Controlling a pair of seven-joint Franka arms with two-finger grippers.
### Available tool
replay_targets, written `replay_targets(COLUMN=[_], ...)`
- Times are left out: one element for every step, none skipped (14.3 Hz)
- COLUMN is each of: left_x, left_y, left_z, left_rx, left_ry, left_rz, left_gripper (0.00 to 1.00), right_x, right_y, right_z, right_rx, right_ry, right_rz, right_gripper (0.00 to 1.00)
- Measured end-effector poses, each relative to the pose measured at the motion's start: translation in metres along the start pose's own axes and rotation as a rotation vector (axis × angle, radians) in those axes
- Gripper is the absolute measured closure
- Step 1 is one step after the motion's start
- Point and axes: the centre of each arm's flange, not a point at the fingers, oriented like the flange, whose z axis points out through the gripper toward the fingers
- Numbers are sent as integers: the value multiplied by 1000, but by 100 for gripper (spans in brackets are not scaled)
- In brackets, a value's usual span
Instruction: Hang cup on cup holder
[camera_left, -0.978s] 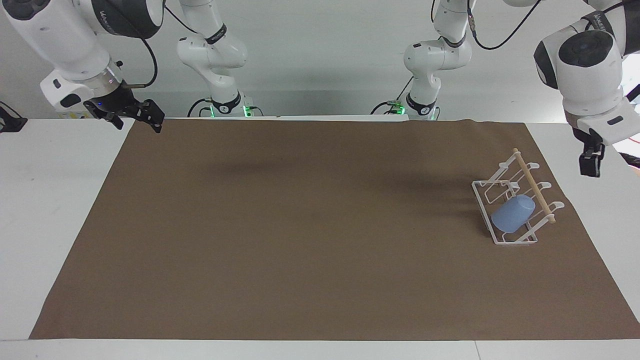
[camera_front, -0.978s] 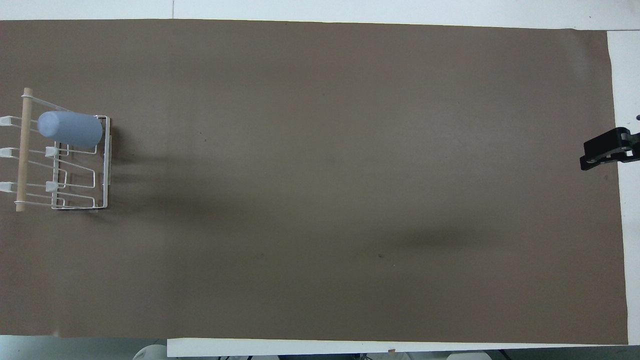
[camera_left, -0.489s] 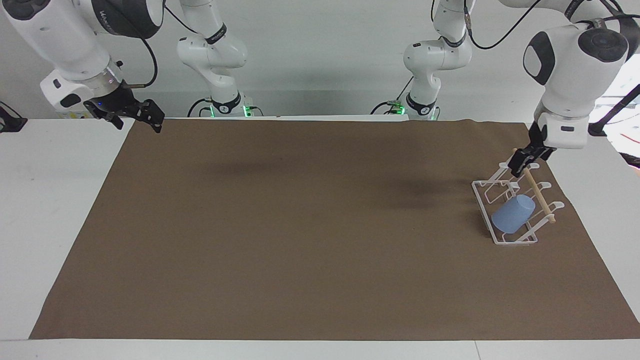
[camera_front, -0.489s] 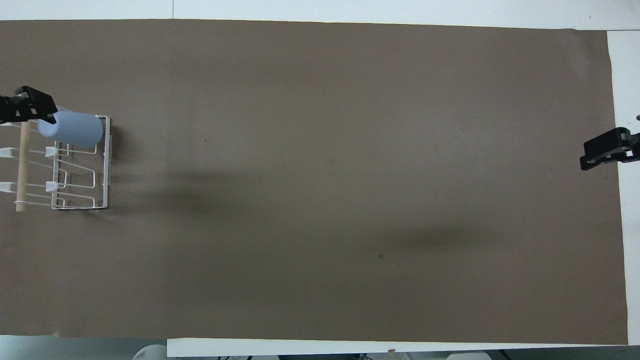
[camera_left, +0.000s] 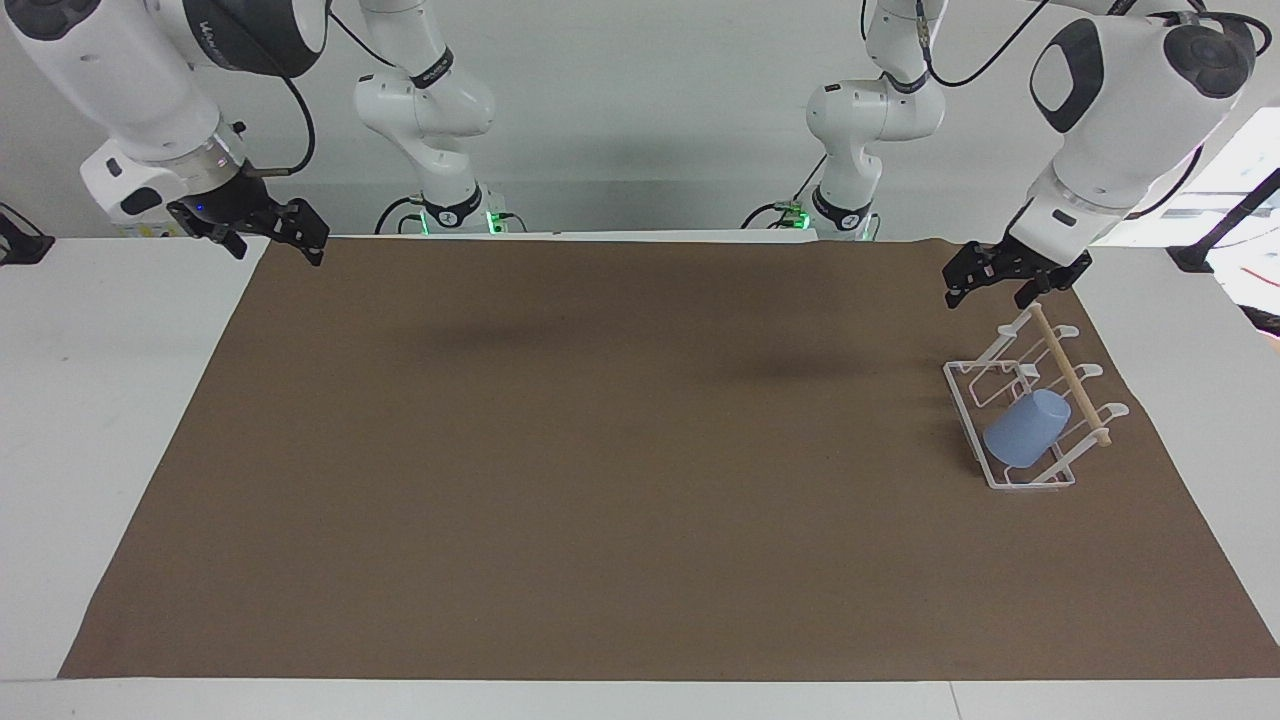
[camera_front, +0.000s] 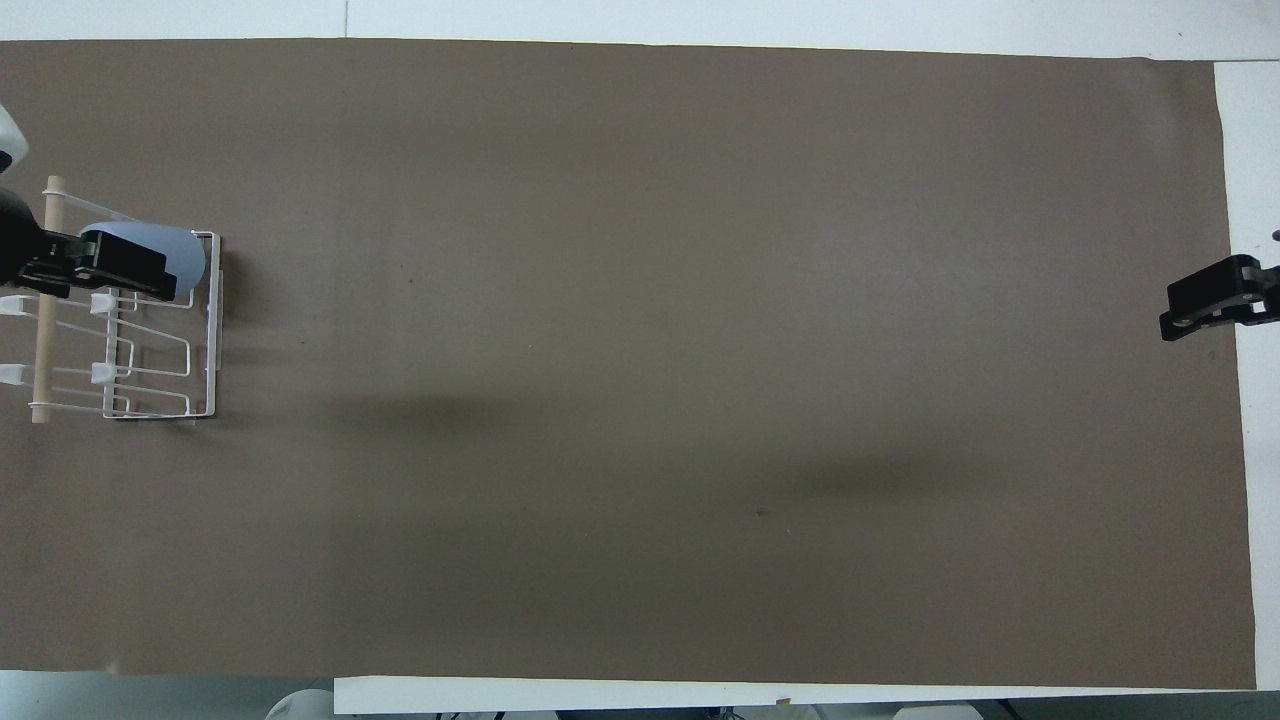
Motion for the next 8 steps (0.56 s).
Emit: replay_targets(left_x=[2, 4, 5, 6, 6, 7, 7, 7], left_y=[-5, -6, -7, -7, -3, 1, 5, 7], left_z=[-5, -8, -9, -10, -10, -10, -10, -10], left_rx=[2, 7, 21, 44, 62, 73, 78, 79], left_ry=[10, 17, 18, 18, 18, 18, 18, 18], left_rz=[10, 12, 8, -9, -27, -38, -48, -59], left_gripper=[0, 0, 0, 0, 0, 0, 0, 0], right_x=[0, 0, 0, 0, 0, 0, 0, 0], right_y=[0, 0, 0, 0, 0, 0, 0, 0], right_z=[0, 0, 0, 0, 0, 0, 0, 0], right_rx=[0, 0, 0, 0, 0, 0, 0, 0], right_ry=[0, 0, 0, 0, 0, 0, 0, 0], right_rz=[0, 0, 0, 0, 0, 0, 0, 0], right_gripper=[0, 0, 0, 0, 0, 0, 0, 0])
